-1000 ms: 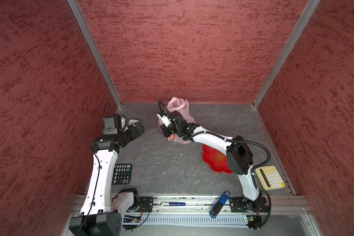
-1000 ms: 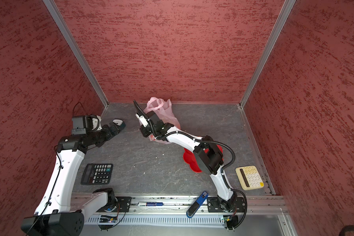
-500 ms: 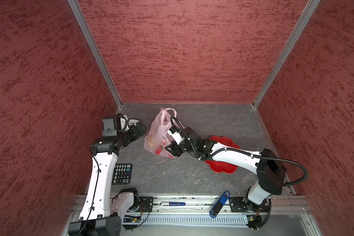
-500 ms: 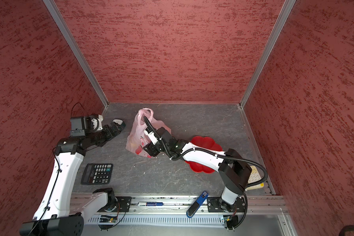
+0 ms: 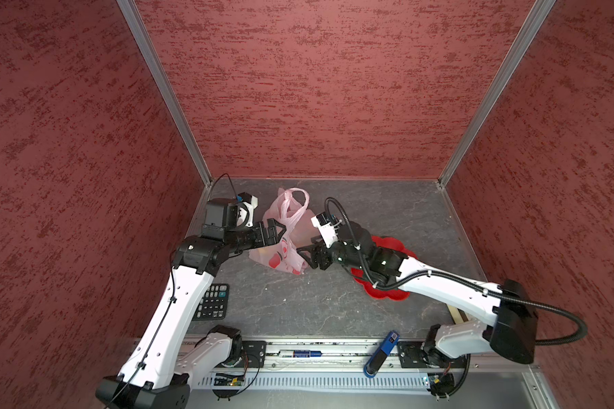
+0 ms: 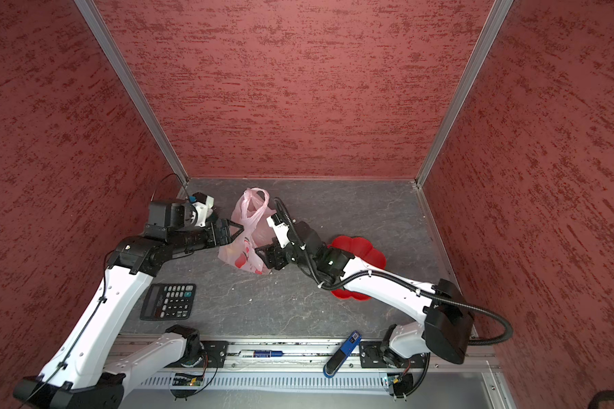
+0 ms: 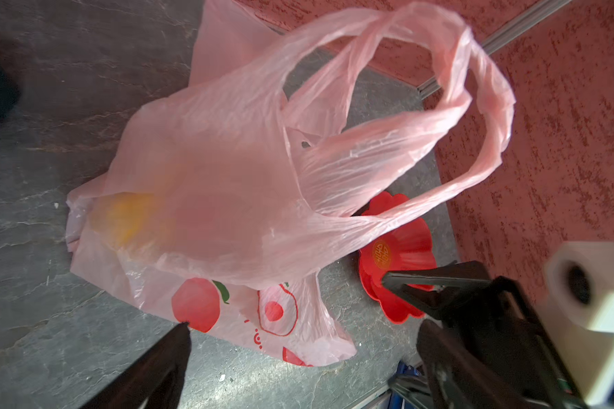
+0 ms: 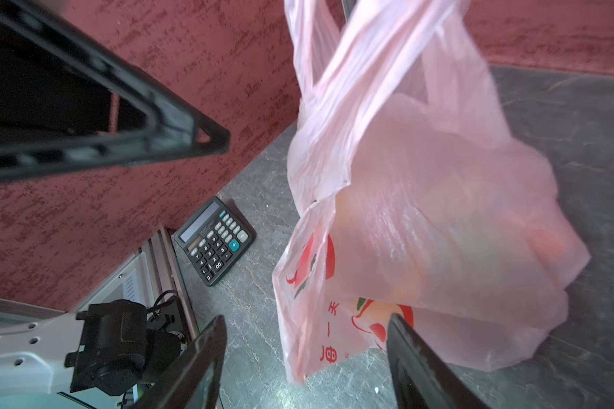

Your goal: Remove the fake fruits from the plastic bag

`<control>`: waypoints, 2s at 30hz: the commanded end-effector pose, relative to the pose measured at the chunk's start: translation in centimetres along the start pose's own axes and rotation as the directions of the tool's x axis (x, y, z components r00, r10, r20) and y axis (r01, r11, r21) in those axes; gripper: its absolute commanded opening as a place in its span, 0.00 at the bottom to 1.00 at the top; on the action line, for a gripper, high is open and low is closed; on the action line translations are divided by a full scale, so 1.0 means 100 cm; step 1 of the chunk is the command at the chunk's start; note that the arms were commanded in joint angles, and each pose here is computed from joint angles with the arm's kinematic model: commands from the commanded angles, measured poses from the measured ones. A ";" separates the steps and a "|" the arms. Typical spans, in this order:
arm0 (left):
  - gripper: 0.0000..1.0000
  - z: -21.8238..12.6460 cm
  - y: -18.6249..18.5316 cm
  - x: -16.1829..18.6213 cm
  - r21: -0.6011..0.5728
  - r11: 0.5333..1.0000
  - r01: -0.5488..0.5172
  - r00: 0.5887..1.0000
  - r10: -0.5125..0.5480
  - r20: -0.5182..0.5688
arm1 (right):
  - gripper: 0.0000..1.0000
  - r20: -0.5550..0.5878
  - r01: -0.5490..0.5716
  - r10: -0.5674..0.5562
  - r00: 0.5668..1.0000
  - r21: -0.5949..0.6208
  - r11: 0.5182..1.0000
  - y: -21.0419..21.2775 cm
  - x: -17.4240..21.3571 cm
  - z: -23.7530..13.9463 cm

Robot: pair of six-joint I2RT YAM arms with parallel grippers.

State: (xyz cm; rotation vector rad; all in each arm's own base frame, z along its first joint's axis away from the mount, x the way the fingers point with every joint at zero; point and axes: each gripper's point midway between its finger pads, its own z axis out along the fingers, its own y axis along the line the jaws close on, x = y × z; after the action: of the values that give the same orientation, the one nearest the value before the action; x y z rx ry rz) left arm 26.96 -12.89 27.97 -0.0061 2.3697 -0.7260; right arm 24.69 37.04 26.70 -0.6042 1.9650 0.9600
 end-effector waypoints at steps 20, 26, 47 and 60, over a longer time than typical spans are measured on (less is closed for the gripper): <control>0.20 0.036 0.008 -0.023 -0.247 0.953 -0.178 0.972 0.210 0.108 | 0.71 0.083 -0.079 0.064 0.995 0.197 0.977 -0.068 -0.003 -0.010; 0.01 0.034 0.020 -0.020 -0.225 0.966 -0.125 0.979 0.157 0.129 | 0.70 0.072 -0.060 0.047 0.996 0.182 0.981 -0.064 -0.012 0.002; 0.00 0.004 0.049 0.013 -0.092 0.988 0.122 0.941 -0.086 0.328 | 0.77 0.037 -0.062 0.060 0.998 0.061 0.996 -0.008 -0.022 0.087; 0.00 0.011 0.048 0.022 -0.026 0.987 0.161 0.935 -0.144 0.324 | 0.78 0.095 -0.175 0.161 0.982 0.165 0.971 -0.022 -0.013 0.131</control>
State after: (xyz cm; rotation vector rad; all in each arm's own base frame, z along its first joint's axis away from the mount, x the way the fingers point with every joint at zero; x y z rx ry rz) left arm 26.70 -9.69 22.91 -0.2998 2.1259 -0.6368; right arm 31.29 46.15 21.33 -0.4434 2.0652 0.8994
